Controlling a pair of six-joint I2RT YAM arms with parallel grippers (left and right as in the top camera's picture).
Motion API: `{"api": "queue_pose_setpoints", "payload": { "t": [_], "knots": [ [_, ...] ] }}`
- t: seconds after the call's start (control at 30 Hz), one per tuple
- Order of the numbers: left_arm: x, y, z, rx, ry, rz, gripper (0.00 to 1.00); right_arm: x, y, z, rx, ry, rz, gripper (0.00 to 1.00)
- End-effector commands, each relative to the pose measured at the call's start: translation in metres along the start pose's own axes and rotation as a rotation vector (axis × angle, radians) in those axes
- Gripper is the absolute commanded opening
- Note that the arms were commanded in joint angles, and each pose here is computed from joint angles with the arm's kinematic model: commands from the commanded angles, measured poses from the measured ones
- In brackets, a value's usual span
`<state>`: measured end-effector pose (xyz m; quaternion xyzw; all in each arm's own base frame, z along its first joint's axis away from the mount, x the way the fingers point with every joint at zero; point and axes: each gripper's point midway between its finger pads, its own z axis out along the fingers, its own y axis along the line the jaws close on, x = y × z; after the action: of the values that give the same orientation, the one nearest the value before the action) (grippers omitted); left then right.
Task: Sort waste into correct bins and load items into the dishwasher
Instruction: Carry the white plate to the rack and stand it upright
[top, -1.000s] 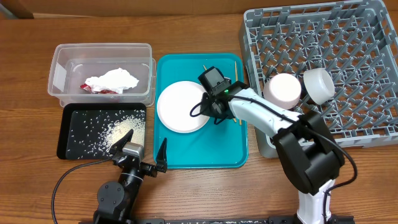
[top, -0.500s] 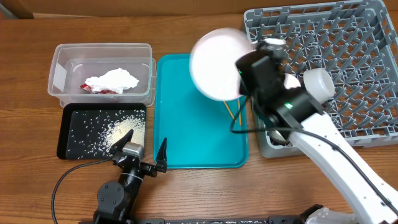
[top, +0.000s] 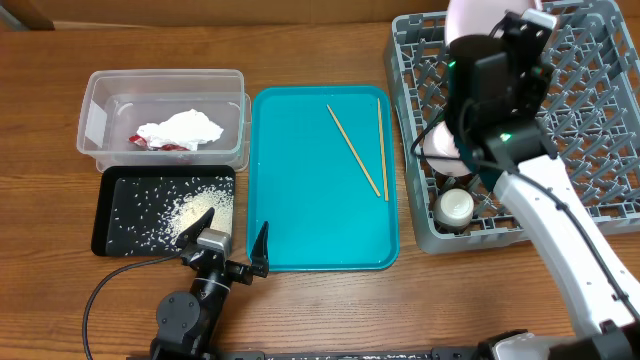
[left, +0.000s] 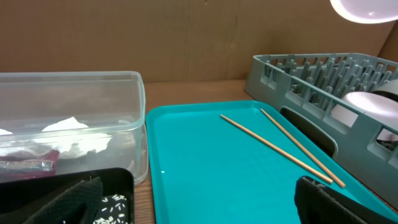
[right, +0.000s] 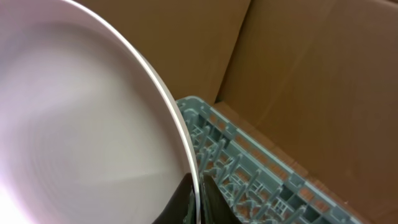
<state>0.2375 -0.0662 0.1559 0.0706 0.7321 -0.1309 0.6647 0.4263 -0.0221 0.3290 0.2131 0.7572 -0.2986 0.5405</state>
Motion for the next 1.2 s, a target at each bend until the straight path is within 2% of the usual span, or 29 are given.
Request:
{"api": "queue_pose_setpoints", "payload": {
  "t": [0.0, 0.13, 0.47, 0.5, 0.53, 0.67, 0.7, 0.73, 0.77, 0.83, 0.93, 1.03, 1.1, 1.17],
  "knots": [
    [0.001, -0.002, 0.000, 0.008, 0.000, 0.012, 1.00, -0.005, 0.005, 0.026, -0.028, -0.013, -0.191, 0.04],
    [0.001, -0.002, 0.000, 0.008, 0.000, 0.012, 1.00, 0.007, 0.012, 0.058, -0.039, 0.003, -0.299, 0.04],
    [0.001, -0.002, 0.000, 0.008, 0.000, 0.012, 1.00, 0.076, 0.051, 0.113, -0.028, 0.094, -0.397, 0.04],
    [0.001, -0.002, 0.000, 0.008, 0.000, 0.012, 1.00, 0.080, 0.054, 0.115, -0.029, 0.098, -0.403, 0.05],
    [0.001, -0.002, 0.000, 0.008, 0.000, 0.012, 1.00, 0.086, 0.056, 0.117, -0.028, 0.104, -0.413, 0.13],
    [0.001, -0.002, 0.000, 0.008, 0.000, 0.012, 1.00, 0.084, 0.052, 0.117, -0.001, 0.103, -0.416, 0.14],
    [0.001, -0.002, 0.000, 0.008, 0.000, 0.012, 1.00, 0.082, 0.048, 0.113, 0.037, 0.098, -0.418, 0.27],
    [0.001, -0.002, 0.000, 0.008, 0.000, 0.012, 1.00, 0.078, 0.049, 0.109, 0.045, 0.091, -0.410, 0.45],
    [0.001, -0.002, 0.000, 0.008, 0.000, 0.012, 1.00, 0.075, 0.052, 0.101, 0.036, 0.081, -0.402, 0.53],
    [0.001, -0.002, 0.000, 0.008, 0.000, 0.012, 1.00, 0.065, 0.062, 0.082, -0.003, 0.059, -0.389, 0.64],
    [0.001, -0.002, 0.000, 0.008, 0.000, 0.012, 1.00, 0.050, 0.081, 0.044, -0.103, 0.024, -0.403, 0.73],
    [0.001, -0.002, 0.000, 0.008, 0.000, 0.012, 1.00, 0.045, 0.108, -0.008, -0.294, 0.010, -0.423, 0.75],
    [0.001, -0.002, 0.000, 0.008, 0.000, 0.012, 1.00, 0.055, 0.127, -0.047, -0.464, 0.049, -0.403, 0.76],
    [0.001, -0.002, 0.000, 0.008, 0.000, 0.012, 1.00, 0.084, 0.153, -0.096, -0.715, 0.175, -0.366, 0.76]
  ]
}}
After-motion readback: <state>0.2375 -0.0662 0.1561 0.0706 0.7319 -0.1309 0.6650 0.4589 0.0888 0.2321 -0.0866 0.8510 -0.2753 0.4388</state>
